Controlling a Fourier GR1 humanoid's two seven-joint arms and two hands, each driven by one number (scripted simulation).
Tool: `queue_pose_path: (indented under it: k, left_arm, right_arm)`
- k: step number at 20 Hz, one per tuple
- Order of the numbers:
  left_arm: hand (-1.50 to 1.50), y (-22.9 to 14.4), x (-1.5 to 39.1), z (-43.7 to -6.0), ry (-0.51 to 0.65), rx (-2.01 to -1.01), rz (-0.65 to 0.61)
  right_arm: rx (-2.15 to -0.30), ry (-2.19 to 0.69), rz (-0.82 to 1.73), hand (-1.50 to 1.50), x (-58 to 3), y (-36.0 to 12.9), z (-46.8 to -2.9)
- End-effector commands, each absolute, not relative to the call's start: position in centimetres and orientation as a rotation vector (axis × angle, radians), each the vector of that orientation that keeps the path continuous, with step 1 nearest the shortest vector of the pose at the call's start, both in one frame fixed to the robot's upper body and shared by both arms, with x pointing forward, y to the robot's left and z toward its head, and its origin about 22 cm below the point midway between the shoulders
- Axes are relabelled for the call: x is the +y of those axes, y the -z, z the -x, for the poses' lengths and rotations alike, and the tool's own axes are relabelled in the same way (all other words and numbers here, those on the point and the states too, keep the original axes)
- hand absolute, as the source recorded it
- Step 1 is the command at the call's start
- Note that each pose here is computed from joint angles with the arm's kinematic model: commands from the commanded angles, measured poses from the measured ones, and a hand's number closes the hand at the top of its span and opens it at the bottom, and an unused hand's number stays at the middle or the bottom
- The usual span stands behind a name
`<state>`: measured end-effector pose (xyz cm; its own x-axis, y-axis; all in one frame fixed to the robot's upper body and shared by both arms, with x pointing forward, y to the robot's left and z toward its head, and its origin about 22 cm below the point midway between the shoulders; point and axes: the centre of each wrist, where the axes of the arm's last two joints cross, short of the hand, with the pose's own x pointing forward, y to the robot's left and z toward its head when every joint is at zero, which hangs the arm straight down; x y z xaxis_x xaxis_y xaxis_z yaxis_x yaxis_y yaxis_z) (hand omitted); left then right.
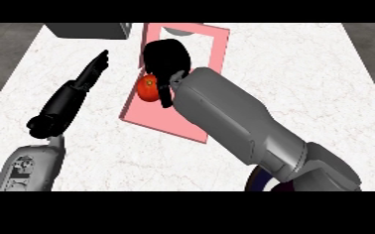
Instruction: Pick the tomato from the plate and place it in the cardboard box
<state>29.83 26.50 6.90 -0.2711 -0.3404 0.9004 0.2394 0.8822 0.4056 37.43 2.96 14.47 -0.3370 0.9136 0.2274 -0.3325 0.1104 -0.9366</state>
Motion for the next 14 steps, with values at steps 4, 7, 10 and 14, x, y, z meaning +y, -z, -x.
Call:
queue_pose_path:
  k: [4, 7, 10, 14]
  left_arm:
    - [0.0, -8.0, 26.6, -30.4, 0.557, -1.761, -0.067]
    - [0.0, -7.3, 26.0, -29.3, 0.551, -1.76, -0.071]
    - [0.0, -7.1, 25.9, -29.7, 0.56, -1.753, -0.069]
    - [0.0, -6.0, 27.0, -28.9, 0.551, -1.745, -0.084]
  right_arm:
    - [-1.372, -1.551, 0.386, -1.5, 1.8, -14.1, -39.0]
    - [-1.599, -1.35, 0.282, -1.5, 0.6, -15.4, -39.5]
    - [-1.766, -0.942, 0.081, -1.5, -0.5, -17.0, -39.5]
    - [-1.743, -0.546, -0.113, -1.5, -3.8, -16.6, -40.6]
